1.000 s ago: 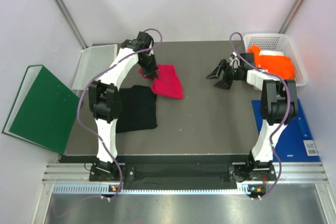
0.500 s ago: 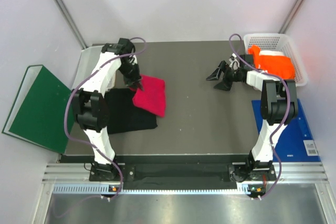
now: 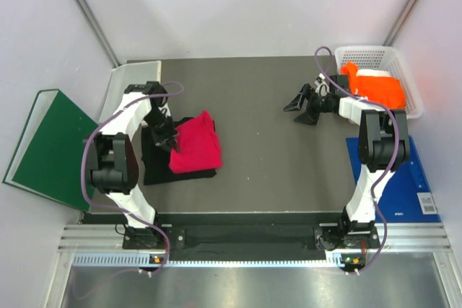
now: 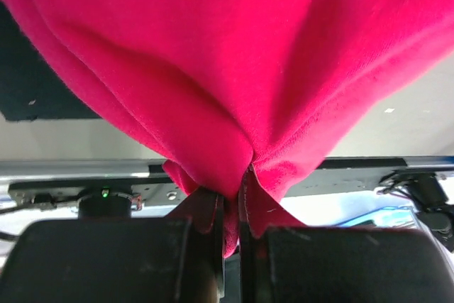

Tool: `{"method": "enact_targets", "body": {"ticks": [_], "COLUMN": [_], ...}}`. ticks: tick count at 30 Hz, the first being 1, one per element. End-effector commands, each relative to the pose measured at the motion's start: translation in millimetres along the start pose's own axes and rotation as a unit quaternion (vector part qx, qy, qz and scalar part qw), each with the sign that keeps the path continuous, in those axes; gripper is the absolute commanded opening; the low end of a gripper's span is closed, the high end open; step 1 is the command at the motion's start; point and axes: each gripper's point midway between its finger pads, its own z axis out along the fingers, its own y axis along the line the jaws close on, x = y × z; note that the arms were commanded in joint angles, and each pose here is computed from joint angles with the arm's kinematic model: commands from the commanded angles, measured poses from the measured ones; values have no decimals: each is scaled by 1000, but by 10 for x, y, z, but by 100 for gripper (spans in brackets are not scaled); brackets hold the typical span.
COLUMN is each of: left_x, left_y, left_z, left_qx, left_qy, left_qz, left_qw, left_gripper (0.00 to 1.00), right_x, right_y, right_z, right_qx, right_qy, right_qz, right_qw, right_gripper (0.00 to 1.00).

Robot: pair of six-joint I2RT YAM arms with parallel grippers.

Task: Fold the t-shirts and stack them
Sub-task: Put the neatly folded tshirt into the corner of the board with the left arm

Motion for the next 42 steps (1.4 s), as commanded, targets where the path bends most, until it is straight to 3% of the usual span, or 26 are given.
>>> {"method": "enact_targets", "body": {"ticks": [1, 7, 15, 21, 24, 25, 26, 30, 34, 36, 38, 41, 42], "left_x": [69, -87, -416, -222, -171, -216, -258, -564, -715, -759, -645, -557, -567], "left_y": [254, 468, 469, 685, 708, 719, 718, 572, 278, -8, -307, -648, -711], "left_z": [3, -76, -390, -52, -6, -88, -156, -681, -1186, -1236, -1095, -796, -736], "left_qx": [-36, -69, -83, -128, -131, -138, -140, -116, -31, 48, 137, 181, 171], "left_qy": [-14, -44, -118, -40, -34, -55, -72, -201, -325, -342, -303, -259, -260], "left_qz": [-22, -46, -42, -41, -52, -59, -61, -59, -38, -19, 5, 31, 40], "left_qw": [999, 996, 989, 990, 989, 987, 986, 971, 945, 938, 943, 948, 949], "left_gripper": [0, 0, 0, 1, 55, 95, 99, 99, 99, 99, 99, 67, 35], "right_x": [-65, -50, 37, 58, 37, 28, 27, 40, 72, 81, 97, 106, 103], "right_y": [112, 110, 50, 19, 28, 37, 43, 26, -12, -25, -34, -41, -33], "right_z": [-75, -65, -26, -1, -6, -8, -5, 0, 13, 20, 28, 27, 23], "right_qx": [-15, -14, -9, -8, -9, -10, -10, -8, -5, -5, -4, -3, -4], "right_qy": [-10, -7, 3, 8, 7, 6, 6, 9, 11, 12, 14, 15, 14], "right_qz": [-23, -22, -17, -9, -9, -12, -13, -12, -9, -8, -6, -5, -7], "right_qw": [1000, 1000, 1000, 1000, 1000, 1000, 1000, 1000, 1000, 1000, 1000, 1000, 1000], "right_gripper": [78, 78, 78, 78, 78, 78, 78, 78, 78, 78, 78, 78, 78]}}
